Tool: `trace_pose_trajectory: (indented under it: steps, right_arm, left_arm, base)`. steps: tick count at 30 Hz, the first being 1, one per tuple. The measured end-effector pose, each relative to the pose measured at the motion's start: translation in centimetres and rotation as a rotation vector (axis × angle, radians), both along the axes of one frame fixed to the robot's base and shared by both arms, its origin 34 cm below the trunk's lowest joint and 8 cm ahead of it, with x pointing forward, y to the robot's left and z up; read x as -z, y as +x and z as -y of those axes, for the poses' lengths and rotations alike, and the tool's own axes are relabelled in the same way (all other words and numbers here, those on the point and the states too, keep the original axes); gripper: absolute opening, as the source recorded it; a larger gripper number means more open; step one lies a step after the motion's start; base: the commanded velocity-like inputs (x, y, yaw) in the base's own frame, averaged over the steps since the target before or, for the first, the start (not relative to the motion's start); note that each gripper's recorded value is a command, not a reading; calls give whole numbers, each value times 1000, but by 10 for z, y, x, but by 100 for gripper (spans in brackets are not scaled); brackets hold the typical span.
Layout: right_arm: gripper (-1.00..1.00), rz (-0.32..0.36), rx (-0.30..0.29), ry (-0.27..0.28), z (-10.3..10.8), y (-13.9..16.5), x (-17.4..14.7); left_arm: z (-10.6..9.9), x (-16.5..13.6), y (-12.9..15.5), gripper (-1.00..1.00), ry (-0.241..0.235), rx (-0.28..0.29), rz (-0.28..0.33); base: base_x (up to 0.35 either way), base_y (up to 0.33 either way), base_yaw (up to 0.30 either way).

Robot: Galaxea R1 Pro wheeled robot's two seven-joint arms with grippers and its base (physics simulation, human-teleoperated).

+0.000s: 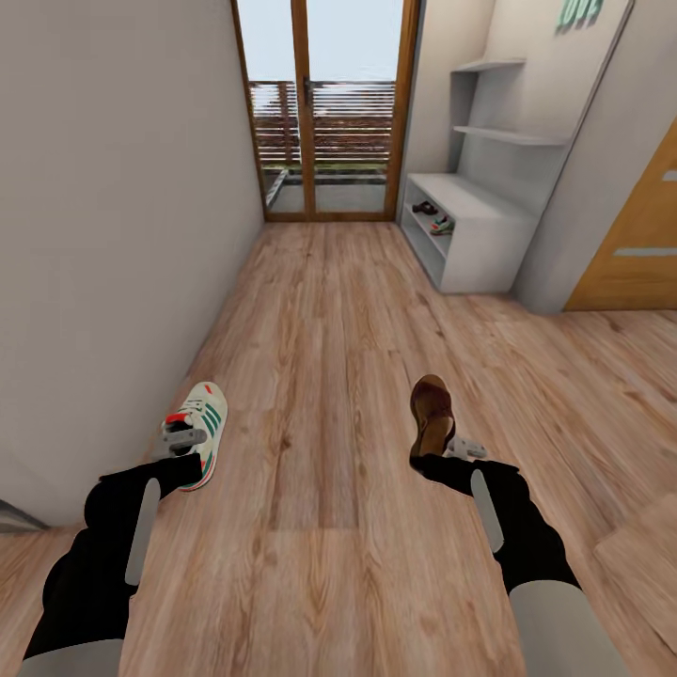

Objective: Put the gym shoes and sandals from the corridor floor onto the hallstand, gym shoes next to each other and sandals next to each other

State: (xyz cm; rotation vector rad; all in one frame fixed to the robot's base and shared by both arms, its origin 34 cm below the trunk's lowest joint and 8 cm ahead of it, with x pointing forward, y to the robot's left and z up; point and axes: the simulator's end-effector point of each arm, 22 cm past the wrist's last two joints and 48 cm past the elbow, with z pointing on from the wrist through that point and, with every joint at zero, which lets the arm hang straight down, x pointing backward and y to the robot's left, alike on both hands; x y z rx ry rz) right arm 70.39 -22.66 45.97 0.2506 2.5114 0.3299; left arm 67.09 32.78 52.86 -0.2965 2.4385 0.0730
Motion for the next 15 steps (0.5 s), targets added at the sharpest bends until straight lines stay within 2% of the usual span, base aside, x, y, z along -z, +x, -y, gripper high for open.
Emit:
trace_pose_trajectory:
  steps: [15]
  right_arm:
    - [-100, -2, -2, 0, -1, 0, 1]
  left_arm:
    - [0, 0, 0, -100, 0, 0, 0]
  base:
    - [342, 0, 0]
